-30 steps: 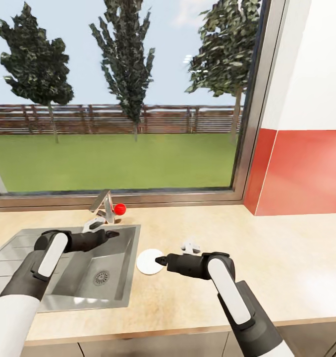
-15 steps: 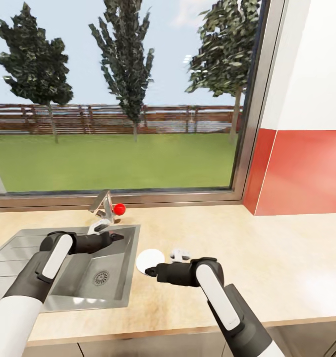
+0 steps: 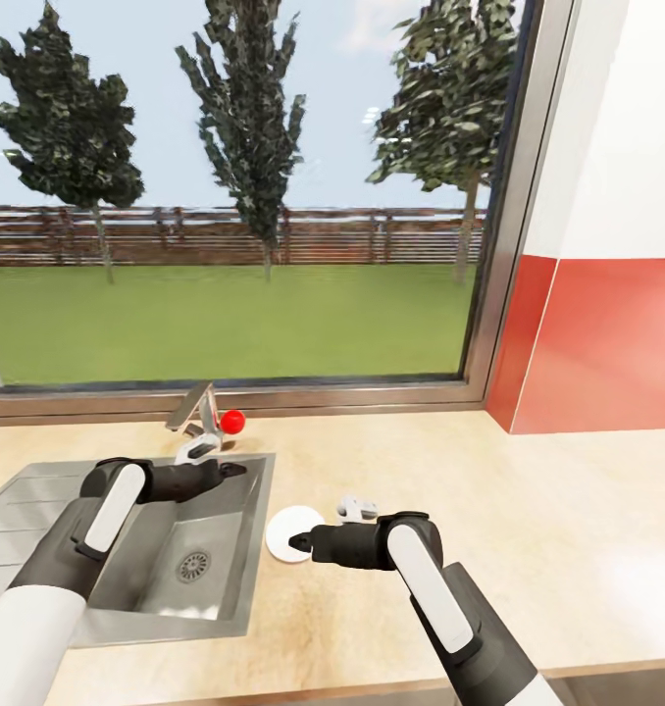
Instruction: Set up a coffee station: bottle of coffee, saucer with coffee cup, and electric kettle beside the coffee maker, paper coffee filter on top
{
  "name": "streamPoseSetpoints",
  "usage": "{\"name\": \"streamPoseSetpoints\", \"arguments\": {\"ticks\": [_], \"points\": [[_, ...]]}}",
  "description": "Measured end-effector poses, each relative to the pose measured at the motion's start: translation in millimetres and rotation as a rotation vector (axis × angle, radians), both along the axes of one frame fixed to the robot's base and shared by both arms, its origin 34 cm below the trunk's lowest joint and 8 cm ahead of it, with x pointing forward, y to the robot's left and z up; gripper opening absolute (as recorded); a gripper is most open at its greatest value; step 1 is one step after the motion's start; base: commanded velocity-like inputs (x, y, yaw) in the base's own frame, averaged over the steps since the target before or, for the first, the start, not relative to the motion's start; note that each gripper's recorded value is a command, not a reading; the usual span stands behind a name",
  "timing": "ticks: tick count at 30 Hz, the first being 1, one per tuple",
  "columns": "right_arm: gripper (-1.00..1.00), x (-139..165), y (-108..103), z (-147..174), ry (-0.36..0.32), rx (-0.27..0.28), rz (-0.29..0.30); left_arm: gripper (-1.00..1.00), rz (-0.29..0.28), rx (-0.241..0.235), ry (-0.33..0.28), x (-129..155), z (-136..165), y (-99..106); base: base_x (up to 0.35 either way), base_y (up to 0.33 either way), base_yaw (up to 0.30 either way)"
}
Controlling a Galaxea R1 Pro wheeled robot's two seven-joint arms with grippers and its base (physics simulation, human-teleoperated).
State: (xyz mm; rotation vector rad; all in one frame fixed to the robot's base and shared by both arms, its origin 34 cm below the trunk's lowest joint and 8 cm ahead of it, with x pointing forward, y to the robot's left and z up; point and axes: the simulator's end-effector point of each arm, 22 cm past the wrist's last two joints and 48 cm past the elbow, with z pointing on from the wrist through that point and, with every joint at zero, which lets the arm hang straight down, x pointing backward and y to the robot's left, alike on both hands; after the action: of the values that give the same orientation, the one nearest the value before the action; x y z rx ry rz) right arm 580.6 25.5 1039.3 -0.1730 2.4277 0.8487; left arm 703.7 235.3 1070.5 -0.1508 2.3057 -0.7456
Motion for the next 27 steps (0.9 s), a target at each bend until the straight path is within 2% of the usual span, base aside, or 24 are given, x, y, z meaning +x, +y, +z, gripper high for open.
{"name": "streamPoseSetpoints", "arguments": {"ticks": [10, 20, 27], "points": [[1.00, 0.5, 0.0, 1.7, -0.004, 0.003, -0.001, 1.00, -0.003, -0.007, -0.002, 0.3, 1.0, -2.9, 0.004, 0.000, 0.000], [1.00, 0.8, 0.4, 3.4, -0.006, 0.006, -0.001, 1.00, -0.055, -0.033, -0.012, -3.4, 4.2, -18.6, 0.000, 0.000, 0.000], [1.00, 1.0, 0.1, 3.4, -0.007, 0.006, -0.002, 1.00, -0.060, -0.031, -0.013, -4.0, 4.0, -18.5, 0.000, 0.000, 0.000]]}}
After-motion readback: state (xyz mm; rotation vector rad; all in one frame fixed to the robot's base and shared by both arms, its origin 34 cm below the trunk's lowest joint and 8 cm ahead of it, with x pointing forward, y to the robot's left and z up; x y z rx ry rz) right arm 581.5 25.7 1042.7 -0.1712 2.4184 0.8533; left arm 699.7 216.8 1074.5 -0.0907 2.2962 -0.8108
